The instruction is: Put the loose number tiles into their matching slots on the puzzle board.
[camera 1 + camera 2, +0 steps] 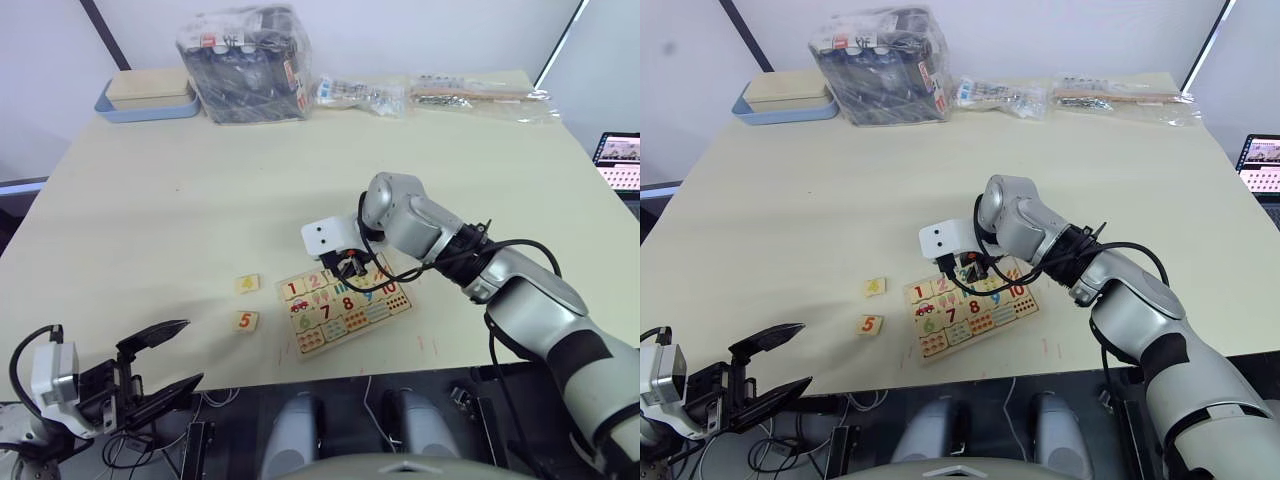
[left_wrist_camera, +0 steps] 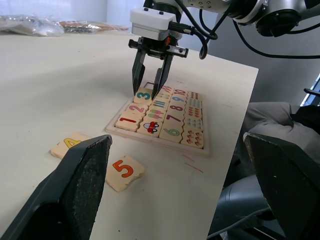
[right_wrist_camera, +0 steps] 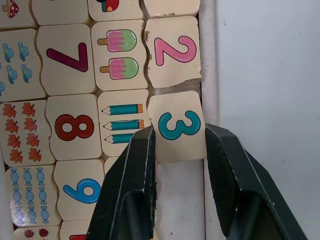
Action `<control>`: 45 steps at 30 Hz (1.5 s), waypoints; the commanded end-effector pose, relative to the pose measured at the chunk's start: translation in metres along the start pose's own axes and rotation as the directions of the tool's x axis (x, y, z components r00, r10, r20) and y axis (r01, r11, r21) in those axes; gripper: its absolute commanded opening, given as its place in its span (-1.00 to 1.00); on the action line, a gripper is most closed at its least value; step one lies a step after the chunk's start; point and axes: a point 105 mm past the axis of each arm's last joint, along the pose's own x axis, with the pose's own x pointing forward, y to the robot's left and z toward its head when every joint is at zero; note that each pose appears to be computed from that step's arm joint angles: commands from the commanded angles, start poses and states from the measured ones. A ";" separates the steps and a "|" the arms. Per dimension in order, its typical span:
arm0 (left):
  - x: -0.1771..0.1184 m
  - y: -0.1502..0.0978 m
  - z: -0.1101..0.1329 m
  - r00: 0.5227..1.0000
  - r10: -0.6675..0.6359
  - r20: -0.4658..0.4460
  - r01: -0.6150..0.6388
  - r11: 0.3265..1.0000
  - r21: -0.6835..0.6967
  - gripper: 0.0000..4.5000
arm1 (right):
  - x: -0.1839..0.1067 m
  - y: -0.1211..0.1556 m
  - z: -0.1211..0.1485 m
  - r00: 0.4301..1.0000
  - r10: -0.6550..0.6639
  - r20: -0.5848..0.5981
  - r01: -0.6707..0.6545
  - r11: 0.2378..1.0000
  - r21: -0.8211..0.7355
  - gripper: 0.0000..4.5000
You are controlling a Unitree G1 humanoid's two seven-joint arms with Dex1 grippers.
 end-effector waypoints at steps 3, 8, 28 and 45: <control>0.001 -0.002 0.001 1.000 -0.011 0.002 0.011 1.000 0.015 1.00 | -0.006 -0.003 0.005 1.000 -0.014 0.013 0.014 1.000 -0.018 -0.60; 0.002 -0.002 0.001 1.000 -0.009 0.003 0.009 1.000 0.015 1.00 | -0.006 -0.003 0.006 1.000 -0.013 0.013 0.013 1.000 -0.023 -0.60; 0.003 -0.004 0.001 1.000 -0.003 0.007 0.003 1.000 0.014 1.00 | -0.006 -0.005 0.008 1.000 -0.015 0.011 0.015 0.999 -0.032 -0.24; 0.003 -0.003 -0.001 1.000 0.006 0.012 -0.006 1.000 0.018 1.00 | -0.030 -0.002 0.003 0.968 -0.059 0.245 0.035 0.994 0.101 0.94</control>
